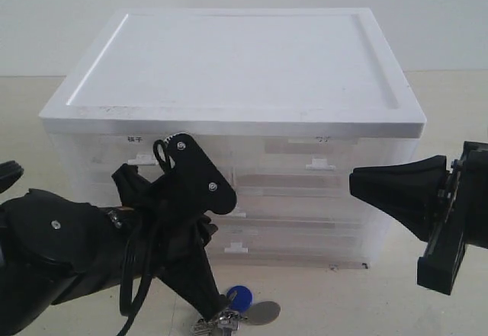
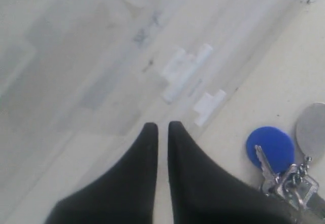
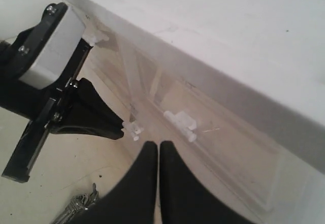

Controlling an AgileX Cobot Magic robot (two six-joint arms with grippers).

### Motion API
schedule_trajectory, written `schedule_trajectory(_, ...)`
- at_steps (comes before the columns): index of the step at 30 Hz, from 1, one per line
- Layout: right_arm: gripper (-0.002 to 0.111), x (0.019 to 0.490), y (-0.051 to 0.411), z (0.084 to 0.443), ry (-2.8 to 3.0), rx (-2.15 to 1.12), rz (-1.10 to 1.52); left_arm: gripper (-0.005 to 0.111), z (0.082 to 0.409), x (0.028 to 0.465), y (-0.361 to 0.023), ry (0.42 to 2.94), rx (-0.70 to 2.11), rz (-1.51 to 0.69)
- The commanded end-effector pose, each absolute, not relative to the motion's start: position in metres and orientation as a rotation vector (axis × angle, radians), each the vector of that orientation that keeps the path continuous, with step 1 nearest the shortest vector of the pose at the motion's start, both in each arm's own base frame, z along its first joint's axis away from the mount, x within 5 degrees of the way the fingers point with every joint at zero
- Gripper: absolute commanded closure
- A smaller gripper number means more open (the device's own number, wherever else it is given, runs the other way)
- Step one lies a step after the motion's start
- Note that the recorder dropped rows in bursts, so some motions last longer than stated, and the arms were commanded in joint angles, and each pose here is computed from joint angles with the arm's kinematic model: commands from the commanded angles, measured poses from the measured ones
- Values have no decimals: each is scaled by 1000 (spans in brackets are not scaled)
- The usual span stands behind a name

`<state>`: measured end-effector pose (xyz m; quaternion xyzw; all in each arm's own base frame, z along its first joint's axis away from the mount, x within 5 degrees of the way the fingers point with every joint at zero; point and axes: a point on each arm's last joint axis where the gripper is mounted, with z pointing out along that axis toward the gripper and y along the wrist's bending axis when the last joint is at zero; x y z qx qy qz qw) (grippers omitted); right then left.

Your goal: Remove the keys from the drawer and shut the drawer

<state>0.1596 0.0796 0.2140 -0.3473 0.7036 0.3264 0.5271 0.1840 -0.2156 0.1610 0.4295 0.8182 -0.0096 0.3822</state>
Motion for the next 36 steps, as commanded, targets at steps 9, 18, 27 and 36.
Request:
schedule_trajectory(9, 109, 156, 83, 217, 1637, -861, 834, 102, 160, 109, -226, 2013, 1391, -325)
schedule_trajectory(18, 109, 153, 85, 219, 1604, -881, 869, 102, 134, 83, -233, 2120, 1550, -471)
schedule_trajectory(27, 109, 152, 85, 218, 1609, -896, 871, 102, 101, 106, -244, 2186, 1483, -187)
schedule_trajectory(36, 109, 152, 85, 218, 1609, -896, 871, 102, 88, 153, -246, 2242, 1320, -36)
